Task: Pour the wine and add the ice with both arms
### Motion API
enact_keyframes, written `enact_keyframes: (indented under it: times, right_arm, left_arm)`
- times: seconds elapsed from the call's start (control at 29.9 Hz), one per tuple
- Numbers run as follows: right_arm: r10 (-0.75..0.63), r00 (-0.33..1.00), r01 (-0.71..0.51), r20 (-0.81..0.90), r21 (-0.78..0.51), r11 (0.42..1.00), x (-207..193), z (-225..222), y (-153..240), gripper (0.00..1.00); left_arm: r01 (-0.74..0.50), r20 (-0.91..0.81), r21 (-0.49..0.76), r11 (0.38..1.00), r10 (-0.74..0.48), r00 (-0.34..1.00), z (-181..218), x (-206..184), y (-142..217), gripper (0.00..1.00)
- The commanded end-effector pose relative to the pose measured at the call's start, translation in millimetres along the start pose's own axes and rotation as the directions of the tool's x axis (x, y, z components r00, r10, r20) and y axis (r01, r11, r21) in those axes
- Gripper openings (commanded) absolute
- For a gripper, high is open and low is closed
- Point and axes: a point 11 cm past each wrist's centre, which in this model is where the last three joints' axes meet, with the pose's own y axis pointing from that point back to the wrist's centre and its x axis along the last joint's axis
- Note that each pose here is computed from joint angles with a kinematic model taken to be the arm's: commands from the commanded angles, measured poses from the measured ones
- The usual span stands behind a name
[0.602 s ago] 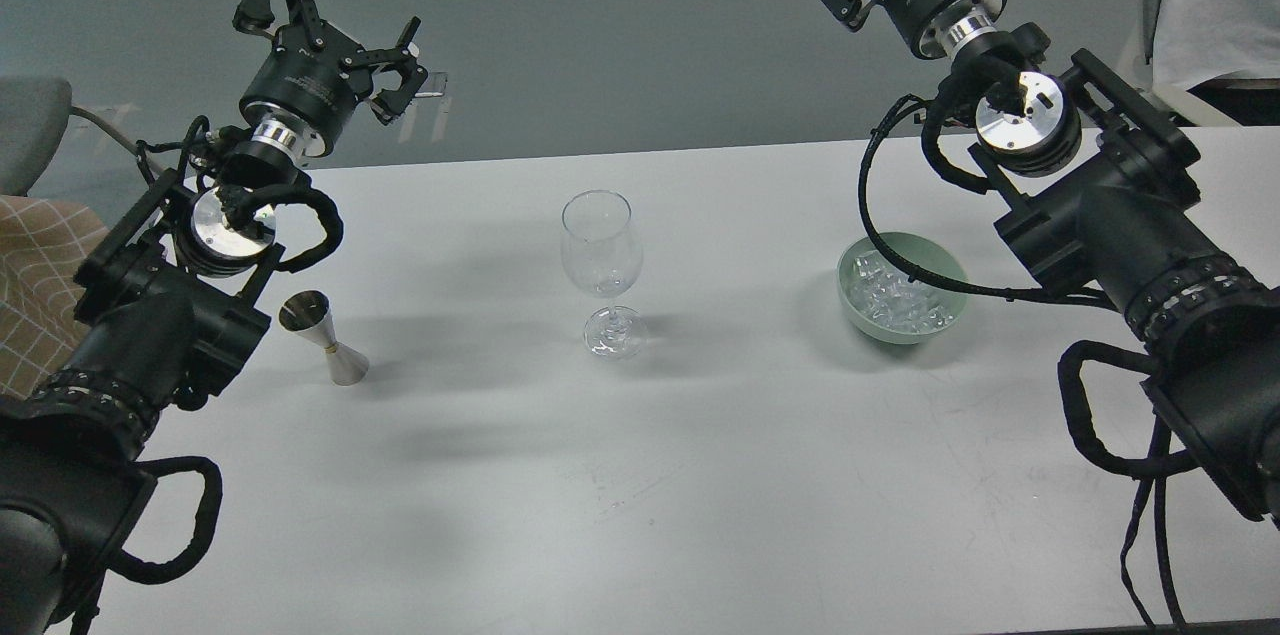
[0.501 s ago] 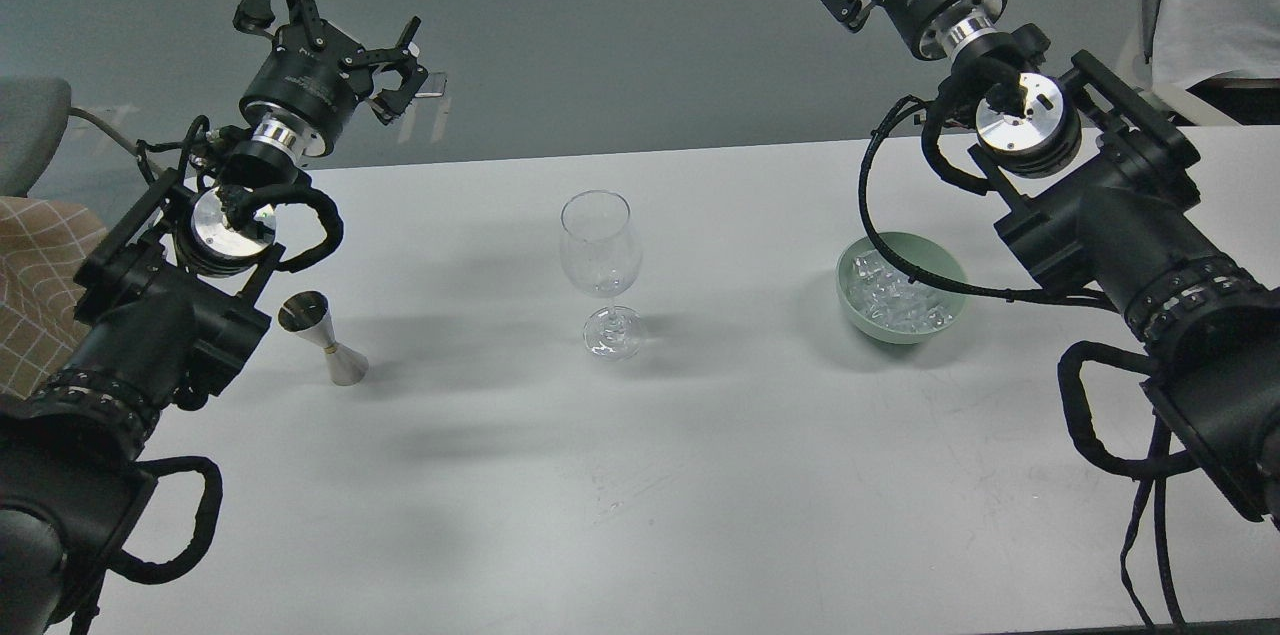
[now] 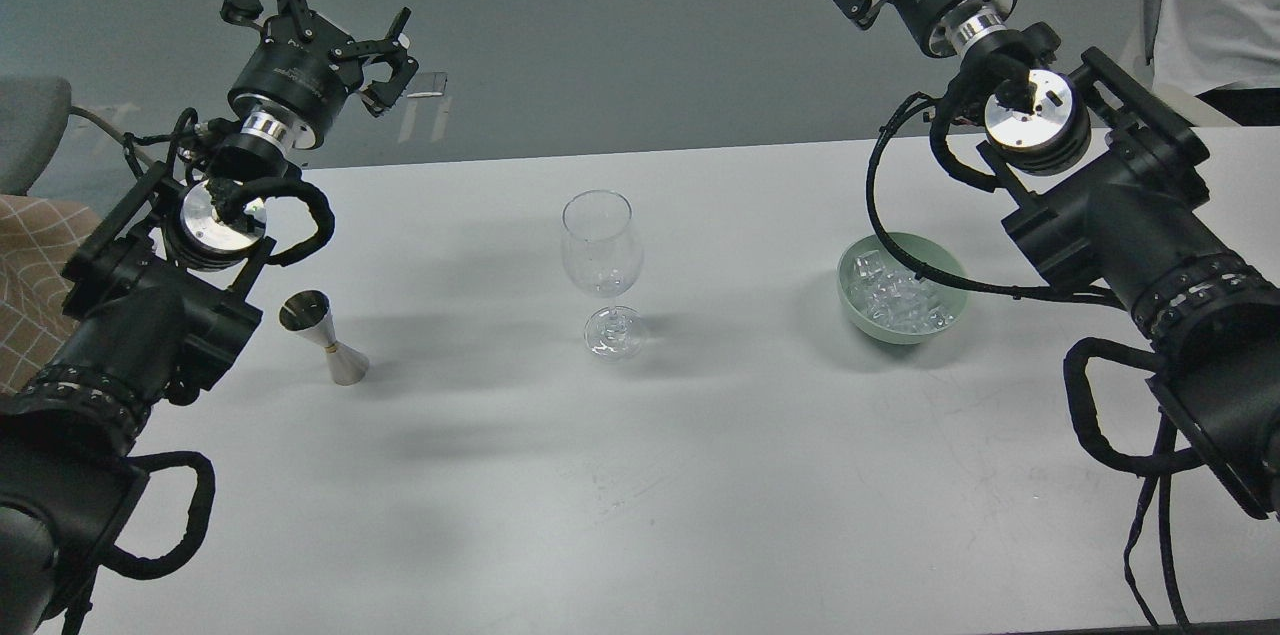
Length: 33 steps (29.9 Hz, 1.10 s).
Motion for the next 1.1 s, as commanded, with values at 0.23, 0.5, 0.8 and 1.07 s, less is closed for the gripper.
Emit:
enact_keyframes:
  times: [0.23,0.5,0.8,1.07]
  right_arm:
    - [0.001,1.000,-0.001,-0.005,0.011,1.000,4,-4,2,1.00]
    - [0.005,1.000,-0.005,-0.010,0.011,1.000,5,-5,3,1.00]
    - [-0.002,1.000,0.002,-0.009,0.011,1.000,5,-4,3,1.00]
    - [0.013,1.000,-0.012,-0.023,0.025,1.000,18,-15,12,1.00]
  left_arm:
    - [-0.015,-0.062,-0.078,0.997,0.010,0.998,19,4,1,0.99]
    - [-0.022,-0.055,-0.067,0.997,0.018,0.998,17,3,0,0.99]
    - [-0.003,-0.055,-0.051,0.999,0.000,0.998,9,0,1,0.99]
    - [0.020,-0.050,-0.040,0.999,-0.022,0.999,7,-1,7,0.99]
